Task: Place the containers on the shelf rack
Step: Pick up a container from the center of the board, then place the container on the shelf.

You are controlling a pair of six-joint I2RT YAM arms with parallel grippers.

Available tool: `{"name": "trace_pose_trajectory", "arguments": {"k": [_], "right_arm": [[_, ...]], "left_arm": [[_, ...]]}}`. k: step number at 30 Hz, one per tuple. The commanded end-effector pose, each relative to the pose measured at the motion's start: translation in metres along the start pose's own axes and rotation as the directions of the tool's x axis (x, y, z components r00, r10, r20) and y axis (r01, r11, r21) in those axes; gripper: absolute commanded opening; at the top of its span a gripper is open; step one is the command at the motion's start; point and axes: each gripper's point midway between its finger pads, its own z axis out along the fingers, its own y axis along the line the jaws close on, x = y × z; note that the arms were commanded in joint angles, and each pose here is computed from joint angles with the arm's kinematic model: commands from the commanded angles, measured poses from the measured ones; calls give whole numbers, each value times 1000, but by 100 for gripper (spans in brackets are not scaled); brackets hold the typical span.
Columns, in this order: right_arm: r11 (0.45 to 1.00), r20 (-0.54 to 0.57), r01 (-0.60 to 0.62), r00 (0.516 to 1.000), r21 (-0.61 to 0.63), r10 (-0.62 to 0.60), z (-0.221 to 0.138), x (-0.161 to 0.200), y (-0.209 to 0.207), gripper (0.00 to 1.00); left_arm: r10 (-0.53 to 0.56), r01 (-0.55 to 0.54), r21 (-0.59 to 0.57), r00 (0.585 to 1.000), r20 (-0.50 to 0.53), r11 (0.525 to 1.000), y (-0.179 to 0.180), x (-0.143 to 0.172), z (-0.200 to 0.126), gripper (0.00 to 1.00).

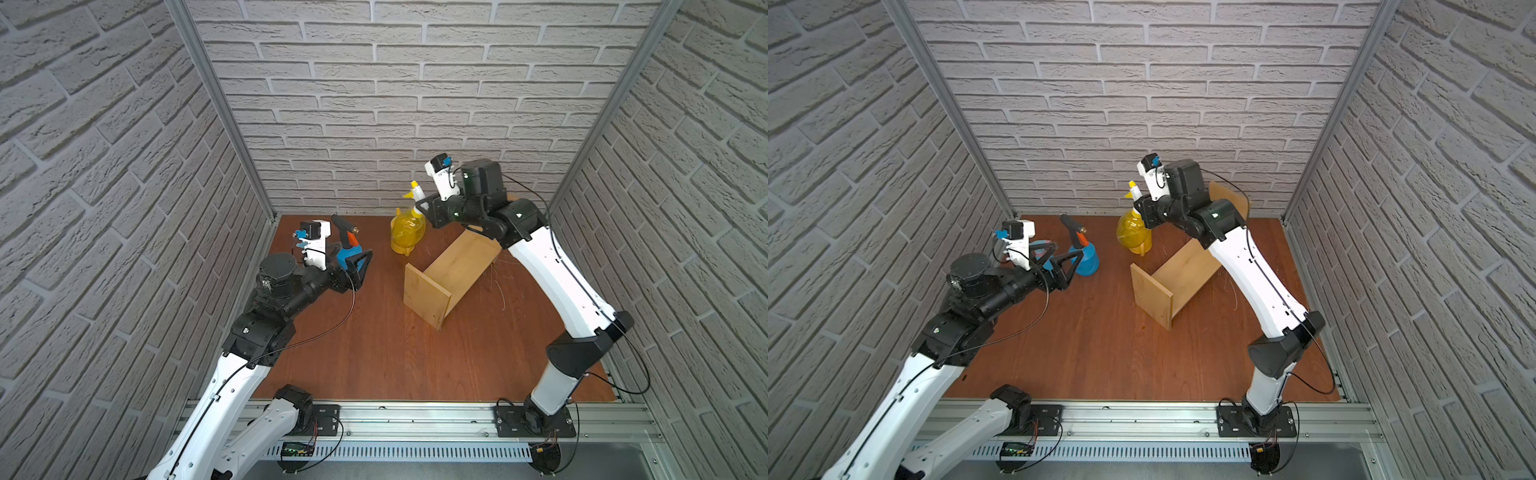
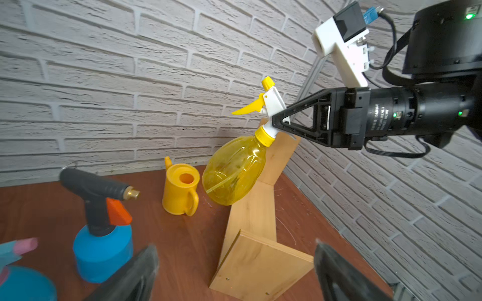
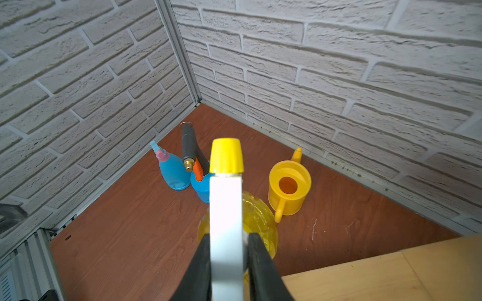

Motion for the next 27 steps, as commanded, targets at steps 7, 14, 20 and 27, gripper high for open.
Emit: {"name": "trace_pose_trajectory", "arguments": {"k": [7, 14, 20, 27], "right_arm": [[990, 190, 105, 974, 90, -120, -100, 13, -37, 3], [966, 118, 129, 980, 222, -158, -124, 72, -68, 3], [954, 45, 72, 995, 293, -89, -117, 102, -97, 3], [938, -54, 68, 997, 339, -53, -86, 114, -131, 4]], "left_arm": [[-43, 28, 280, 998, 48, 960, -78, -8, 53, 98], [-94, 118, 319, 992, -88, 940, -105, 24, 108, 98], [-131, 181, 320, 976, -172, 930, -112, 42, 128, 98], [-136, 183, 280, 975, -177, 943, -106, 46, 127, 98]]}}
